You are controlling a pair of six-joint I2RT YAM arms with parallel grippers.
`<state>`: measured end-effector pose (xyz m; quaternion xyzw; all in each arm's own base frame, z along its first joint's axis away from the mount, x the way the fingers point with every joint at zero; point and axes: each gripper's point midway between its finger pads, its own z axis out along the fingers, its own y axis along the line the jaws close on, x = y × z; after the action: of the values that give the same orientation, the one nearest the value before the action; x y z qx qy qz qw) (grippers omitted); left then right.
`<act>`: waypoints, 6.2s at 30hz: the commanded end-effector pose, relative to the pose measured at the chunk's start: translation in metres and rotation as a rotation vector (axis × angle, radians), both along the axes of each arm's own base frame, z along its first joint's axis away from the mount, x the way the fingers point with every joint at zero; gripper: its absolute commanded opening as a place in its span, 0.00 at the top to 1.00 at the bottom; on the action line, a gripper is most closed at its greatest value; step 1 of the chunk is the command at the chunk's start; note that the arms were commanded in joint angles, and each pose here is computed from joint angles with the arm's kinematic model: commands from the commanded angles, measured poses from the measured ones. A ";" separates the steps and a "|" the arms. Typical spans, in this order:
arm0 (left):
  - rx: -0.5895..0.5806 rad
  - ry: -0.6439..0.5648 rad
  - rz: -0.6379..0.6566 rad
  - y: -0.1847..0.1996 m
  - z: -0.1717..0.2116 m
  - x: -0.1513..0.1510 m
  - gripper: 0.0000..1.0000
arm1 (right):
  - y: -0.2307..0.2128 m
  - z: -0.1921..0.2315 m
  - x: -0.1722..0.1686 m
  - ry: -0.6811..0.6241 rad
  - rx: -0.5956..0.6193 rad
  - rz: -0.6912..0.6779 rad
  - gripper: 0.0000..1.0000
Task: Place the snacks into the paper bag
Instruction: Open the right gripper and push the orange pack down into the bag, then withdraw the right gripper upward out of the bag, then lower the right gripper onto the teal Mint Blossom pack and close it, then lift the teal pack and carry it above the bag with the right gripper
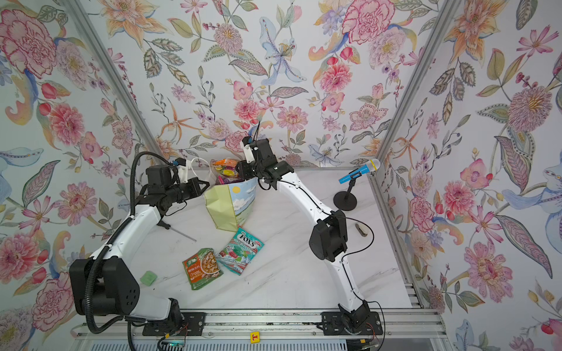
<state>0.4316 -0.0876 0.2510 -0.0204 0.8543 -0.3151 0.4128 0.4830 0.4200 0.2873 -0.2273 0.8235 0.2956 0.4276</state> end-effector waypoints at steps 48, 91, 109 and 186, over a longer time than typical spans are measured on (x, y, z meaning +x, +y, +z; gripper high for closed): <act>-0.013 -0.016 -0.014 0.001 0.006 -0.007 1.00 | 0.035 0.025 0.008 -0.035 0.100 -0.169 0.50; 0.000 -0.034 0.010 0.011 0.012 -0.006 1.00 | -0.071 0.012 -0.138 0.106 0.098 -0.051 0.49; 0.014 -0.043 0.024 0.016 0.023 -0.004 1.00 | -0.075 -0.205 -0.200 0.554 -0.013 0.082 0.44; 0.003 -0.018 0.017 0.017 0.013 -0.002 1.00 | -0.025 0.156 -0.153 -0.250 0.131 0.363 1.00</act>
<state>0.4293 -0.0755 0.2545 -0.0302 0.8557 -0.3140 0.4101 0.3162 0.3880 0.4427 -0.3599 0.6977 0.4059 0.4679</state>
